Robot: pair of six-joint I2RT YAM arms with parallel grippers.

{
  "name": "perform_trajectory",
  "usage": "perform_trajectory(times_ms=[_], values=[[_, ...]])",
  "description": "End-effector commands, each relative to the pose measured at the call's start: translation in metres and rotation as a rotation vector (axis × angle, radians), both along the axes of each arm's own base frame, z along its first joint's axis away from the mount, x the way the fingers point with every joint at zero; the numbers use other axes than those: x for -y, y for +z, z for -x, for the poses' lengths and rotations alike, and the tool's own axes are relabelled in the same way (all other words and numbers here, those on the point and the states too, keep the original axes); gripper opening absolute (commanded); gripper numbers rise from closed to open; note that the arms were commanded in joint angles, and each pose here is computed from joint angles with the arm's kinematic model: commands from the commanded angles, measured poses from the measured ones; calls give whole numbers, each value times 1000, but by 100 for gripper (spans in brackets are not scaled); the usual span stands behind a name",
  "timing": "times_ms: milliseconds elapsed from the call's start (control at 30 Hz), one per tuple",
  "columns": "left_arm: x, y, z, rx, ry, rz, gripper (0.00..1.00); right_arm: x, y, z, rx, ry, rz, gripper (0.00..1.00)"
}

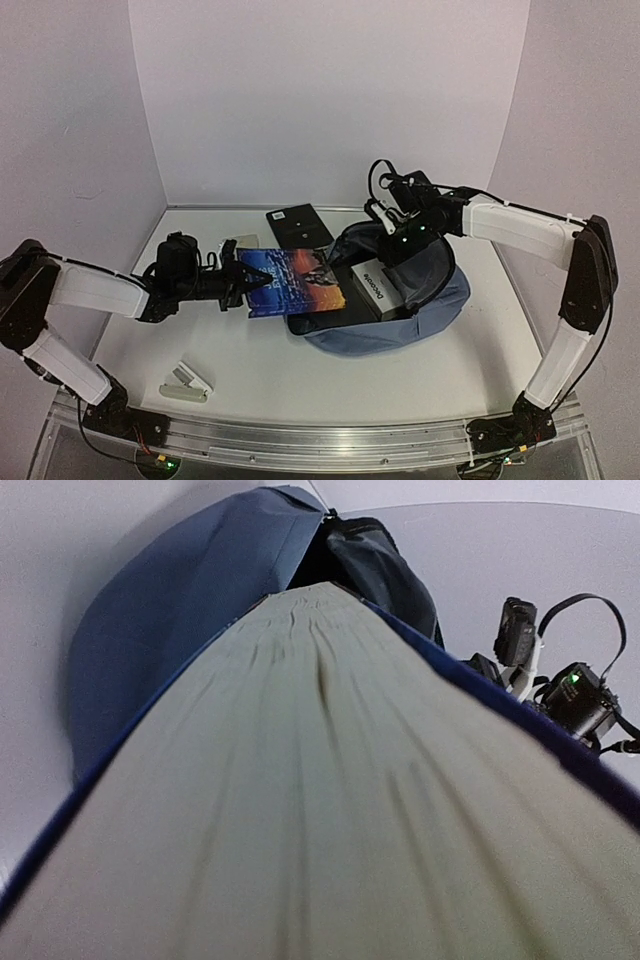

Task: Pack the student bag
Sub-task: Place the stationery in the student bag.

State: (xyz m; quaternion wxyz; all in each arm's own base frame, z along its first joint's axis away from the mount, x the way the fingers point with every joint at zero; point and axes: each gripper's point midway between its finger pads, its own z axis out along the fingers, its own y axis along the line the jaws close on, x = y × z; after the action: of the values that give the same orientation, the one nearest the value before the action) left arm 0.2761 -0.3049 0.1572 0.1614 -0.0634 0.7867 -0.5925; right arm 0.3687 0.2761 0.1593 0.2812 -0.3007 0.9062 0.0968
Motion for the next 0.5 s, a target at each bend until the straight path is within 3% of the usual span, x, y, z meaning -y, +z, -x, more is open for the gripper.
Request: perform_trajectory(times_ms=[0,333,467], values=[[39,91,0,261,-113,250,0,-22,35,-5,29,8,-132,0],[95,87,-9,235,-199,388,0,-28,36,1,-6,19,-174,0],[111,80,-15,213,-187,379,0,-30,38,4,-17,27,-192,0]])
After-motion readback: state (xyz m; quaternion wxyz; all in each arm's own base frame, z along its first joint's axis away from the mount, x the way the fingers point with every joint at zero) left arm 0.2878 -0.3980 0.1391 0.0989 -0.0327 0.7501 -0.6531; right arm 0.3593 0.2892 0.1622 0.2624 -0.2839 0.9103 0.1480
